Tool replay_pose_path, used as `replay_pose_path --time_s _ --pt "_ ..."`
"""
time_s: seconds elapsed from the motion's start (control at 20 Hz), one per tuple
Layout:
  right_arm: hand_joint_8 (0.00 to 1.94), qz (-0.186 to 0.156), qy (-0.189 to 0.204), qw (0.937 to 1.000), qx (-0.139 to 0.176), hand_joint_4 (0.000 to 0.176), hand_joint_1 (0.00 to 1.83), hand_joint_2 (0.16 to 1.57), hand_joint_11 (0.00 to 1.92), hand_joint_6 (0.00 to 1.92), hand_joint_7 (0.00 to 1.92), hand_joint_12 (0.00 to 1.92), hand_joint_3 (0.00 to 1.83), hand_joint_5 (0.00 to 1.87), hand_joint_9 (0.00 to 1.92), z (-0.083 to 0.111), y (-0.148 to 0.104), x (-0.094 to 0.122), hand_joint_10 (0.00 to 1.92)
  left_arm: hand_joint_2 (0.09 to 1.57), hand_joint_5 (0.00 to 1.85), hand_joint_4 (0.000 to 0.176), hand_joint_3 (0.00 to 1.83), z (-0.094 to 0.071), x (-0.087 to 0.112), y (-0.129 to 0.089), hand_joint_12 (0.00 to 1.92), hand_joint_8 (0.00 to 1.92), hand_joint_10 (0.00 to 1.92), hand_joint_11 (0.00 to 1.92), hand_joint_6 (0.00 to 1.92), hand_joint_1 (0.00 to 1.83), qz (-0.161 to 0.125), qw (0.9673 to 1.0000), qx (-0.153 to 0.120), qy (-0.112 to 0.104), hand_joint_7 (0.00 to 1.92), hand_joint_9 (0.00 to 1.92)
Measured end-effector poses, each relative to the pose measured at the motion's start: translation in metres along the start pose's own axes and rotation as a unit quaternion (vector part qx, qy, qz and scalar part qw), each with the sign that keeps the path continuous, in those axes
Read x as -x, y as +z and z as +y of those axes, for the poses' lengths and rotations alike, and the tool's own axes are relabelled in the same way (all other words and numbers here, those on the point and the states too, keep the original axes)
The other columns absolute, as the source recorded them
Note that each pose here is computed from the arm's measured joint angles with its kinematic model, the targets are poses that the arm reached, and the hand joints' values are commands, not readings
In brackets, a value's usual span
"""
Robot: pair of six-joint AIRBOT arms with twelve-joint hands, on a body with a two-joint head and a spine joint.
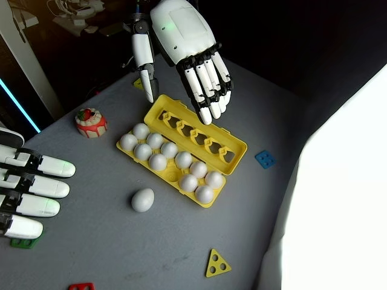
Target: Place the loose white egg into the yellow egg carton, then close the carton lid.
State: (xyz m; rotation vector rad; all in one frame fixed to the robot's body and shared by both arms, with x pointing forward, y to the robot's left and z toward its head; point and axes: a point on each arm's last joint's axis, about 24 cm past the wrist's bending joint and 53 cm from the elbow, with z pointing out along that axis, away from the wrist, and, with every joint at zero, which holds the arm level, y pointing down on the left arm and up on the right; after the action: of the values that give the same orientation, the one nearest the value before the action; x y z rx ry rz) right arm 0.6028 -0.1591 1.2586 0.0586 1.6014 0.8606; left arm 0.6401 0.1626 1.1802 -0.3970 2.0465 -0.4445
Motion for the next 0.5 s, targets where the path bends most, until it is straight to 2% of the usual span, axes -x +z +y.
replay_pose_path --time_s 0.05,0.1,0.25,0.35,0.4,0.5 --pt "0.0 0.005 0.003 1.0 -0.006 0.0 0.31 1.22 0.0 0.02 0.21 0.77 0.0 0.22 0.15 -0.003 0.0 -0.002 0.09 1.29 0.1 0.053 0.0 0.003 -0.001 0.0 0.74 0.0 0.0 0.0 0.0 0.34 0.001 1.0 0.005 0.0 0.16 0.2" --pt "0.0 0.012 0.003 0.9999 -0.007 0.0 0.36 1.19 0.0 0.01 0.2 0.83 0.0 0.2 0.15 -0.004 0.0 -0.006 0.08 1.29 0.09 0.054 0.0 0.004 -0.001 0.0 0.73 0.0 0.0 0.0 0.0 0.36 0.001 1.0 0.006 -0.002 0.14 0.19" --pt "0.0 0.039 0.011 0.9992 -0.009 0.0 0.51 1.13 0.0 0.0 0.18 0.78 0.0 0.15 0.14 0.002 0.007 -0.025 0.07 1.29 0.1 0.049 0.0 0.008 -0.005 -0.002 0.68 0.0 0.0 0.0 0.0 0.36 0.006 0.9999 0.011 0.001 0.13 0.18" --pt "0.0 0.047 0.011 0.9985 -0.025 0.0 0.54 1.11 0.0 0.0 0.17 0.85 0.0 0.13 0.14 -0.001 0.013 -0.036 0.07 1.29 0.1 0.049 0.0 0.014 -0.008 -0.002 0.7 0.0 0.0 0.0 0.0 0.36 0.01 0.9998 0.018 -0.001 0.14 0.19" --pt "0.0 0.054 0.012 0.9977 -0.039 0.0 0.66 1.09 0.0 0.0 0.17 0.85 0.0 0.13 0.14 -0.005 0.017 -0.045 0.07 1.29 0.1 0.055 0.0 0.017 -0.008 -0.002 0.7 0.01 0.0 0.0 0.0 0.37 0.009 0.9997 0.022 0.002 0.16 0.19" --pt "0.0 0.059 0.019 0.997 -0.046 0.0 0.72 1.08 0.0 0.0 0.16 0.86 0.0 0.12 0.14 -0.003 0.027 -0.056 0.06 1.28 0.13 0.048 0.0 0.018 -0.015 0.0 0.72 0.01 0.01 0.0 0.01 0.38 0.016 0.9996 0.017 0.014 0.17 0.2"
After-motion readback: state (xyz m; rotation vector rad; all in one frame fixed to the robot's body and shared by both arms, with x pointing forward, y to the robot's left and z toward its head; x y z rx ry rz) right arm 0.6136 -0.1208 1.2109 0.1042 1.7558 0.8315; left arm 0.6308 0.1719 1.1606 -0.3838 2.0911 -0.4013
